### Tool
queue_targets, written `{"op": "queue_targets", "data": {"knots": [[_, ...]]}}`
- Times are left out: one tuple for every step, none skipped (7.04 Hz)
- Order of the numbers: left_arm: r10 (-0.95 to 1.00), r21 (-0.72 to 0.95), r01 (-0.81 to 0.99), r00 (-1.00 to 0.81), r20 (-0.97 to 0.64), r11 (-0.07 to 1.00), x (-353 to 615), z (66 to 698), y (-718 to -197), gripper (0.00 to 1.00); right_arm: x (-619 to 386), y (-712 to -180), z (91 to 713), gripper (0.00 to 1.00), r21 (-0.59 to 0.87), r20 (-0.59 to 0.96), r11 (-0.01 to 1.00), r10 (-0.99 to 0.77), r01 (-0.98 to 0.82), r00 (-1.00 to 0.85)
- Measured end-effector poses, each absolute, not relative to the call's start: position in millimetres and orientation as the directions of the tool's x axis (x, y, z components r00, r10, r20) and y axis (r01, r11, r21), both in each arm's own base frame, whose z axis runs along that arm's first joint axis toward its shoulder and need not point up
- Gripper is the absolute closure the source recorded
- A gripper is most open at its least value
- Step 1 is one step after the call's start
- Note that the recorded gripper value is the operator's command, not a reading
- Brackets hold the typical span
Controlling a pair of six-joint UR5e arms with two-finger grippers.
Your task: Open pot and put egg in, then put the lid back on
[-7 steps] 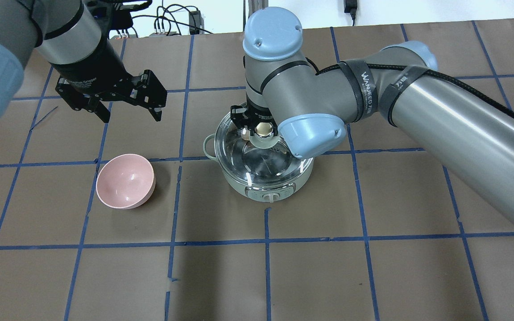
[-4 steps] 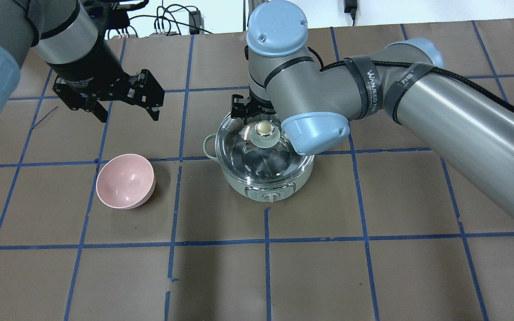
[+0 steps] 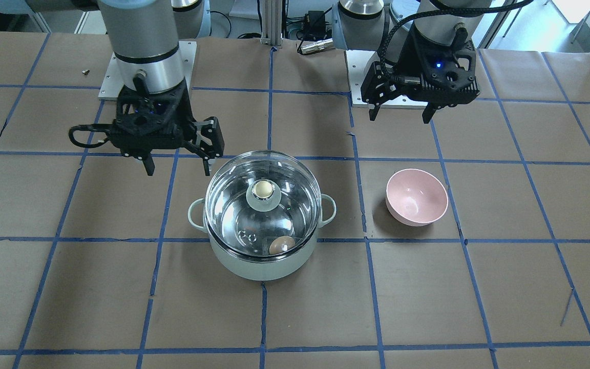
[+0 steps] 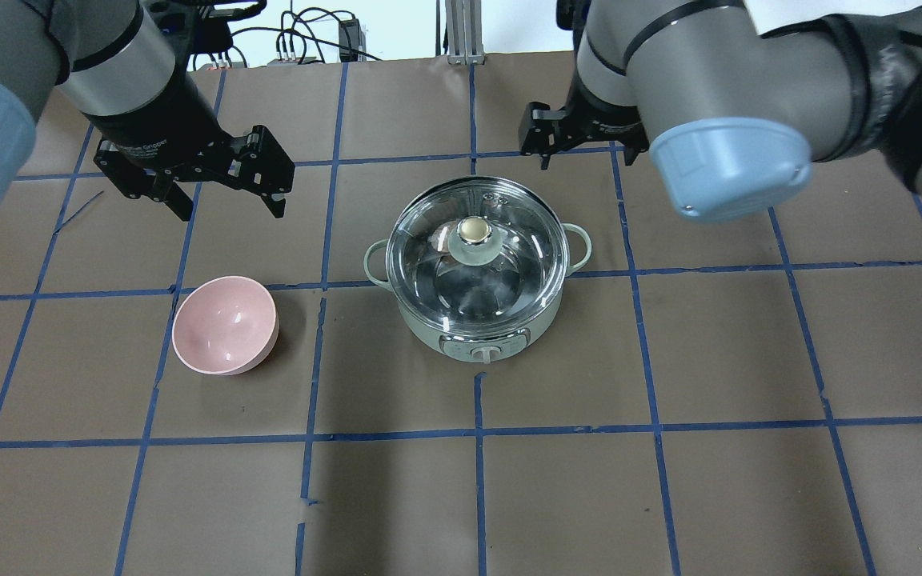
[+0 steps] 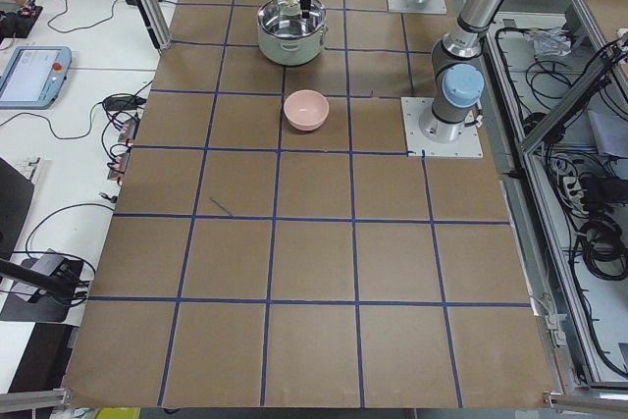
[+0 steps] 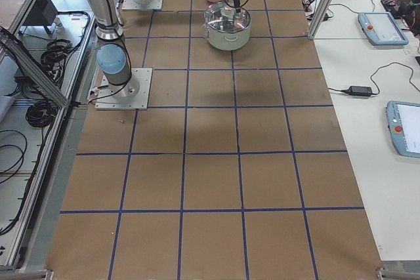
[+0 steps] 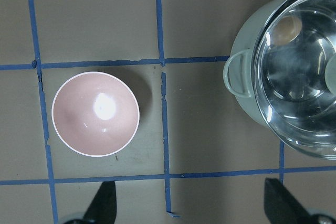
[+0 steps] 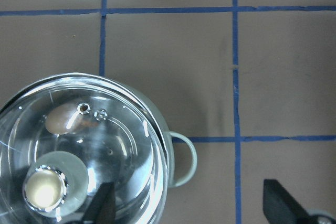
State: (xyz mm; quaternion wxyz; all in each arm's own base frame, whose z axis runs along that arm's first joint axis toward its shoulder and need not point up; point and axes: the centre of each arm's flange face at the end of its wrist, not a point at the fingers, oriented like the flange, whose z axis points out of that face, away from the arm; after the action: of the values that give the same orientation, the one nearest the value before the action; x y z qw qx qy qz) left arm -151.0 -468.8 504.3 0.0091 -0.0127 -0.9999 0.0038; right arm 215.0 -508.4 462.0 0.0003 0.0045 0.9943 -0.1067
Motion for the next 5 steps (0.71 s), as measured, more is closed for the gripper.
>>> {"op": "queue_targets", "data": {"knots": [[0.027, -0.007, 0.027, -1.0, 0.017, 1.0, -150.8, 504.0, -468.7, 0.0, 187.0, -501.7, 476.1, 0.0, -0.191, 0.012, 0.981, 0.022, 0.019, -1.0], [0.031, -0.006, 0.031, -0.999, 0.016, 0.999, -150.7, 503.7, -468.6, 0.0, 165.5, -495.3, 486.0, 0.0, -0.173, 0.023, 0.985, 0.019, 0.015, -1.0], [0.037, -0.006, 0.037, -0.999, 0.015, 0.999, -150.8, 503.7, -468.6, 0.0, 152.7, -489.7, 491.8, 0.0, -0.158, 0.029, 0.987, 0.017, 0.012, -0.999], [0.04, -0.007, 0.04, -0.999, 0.012, 0.999, -151.0, 504.1, -468.4, 0.0, 147.2, -485.9, 493.8, 0.0, -0.146, 0.032, 0.989, 0.014, 0.009, -0.999], [0.041, -0.008, 0.041, -0.999, 0.01, 0.999, -151.2, 504.4, -468.0, 0.0, 146.3, -483.9, 492.9, 0.0, -0.136, 0.03, 0.991, 0.008, 0.004, -1.0]]}}
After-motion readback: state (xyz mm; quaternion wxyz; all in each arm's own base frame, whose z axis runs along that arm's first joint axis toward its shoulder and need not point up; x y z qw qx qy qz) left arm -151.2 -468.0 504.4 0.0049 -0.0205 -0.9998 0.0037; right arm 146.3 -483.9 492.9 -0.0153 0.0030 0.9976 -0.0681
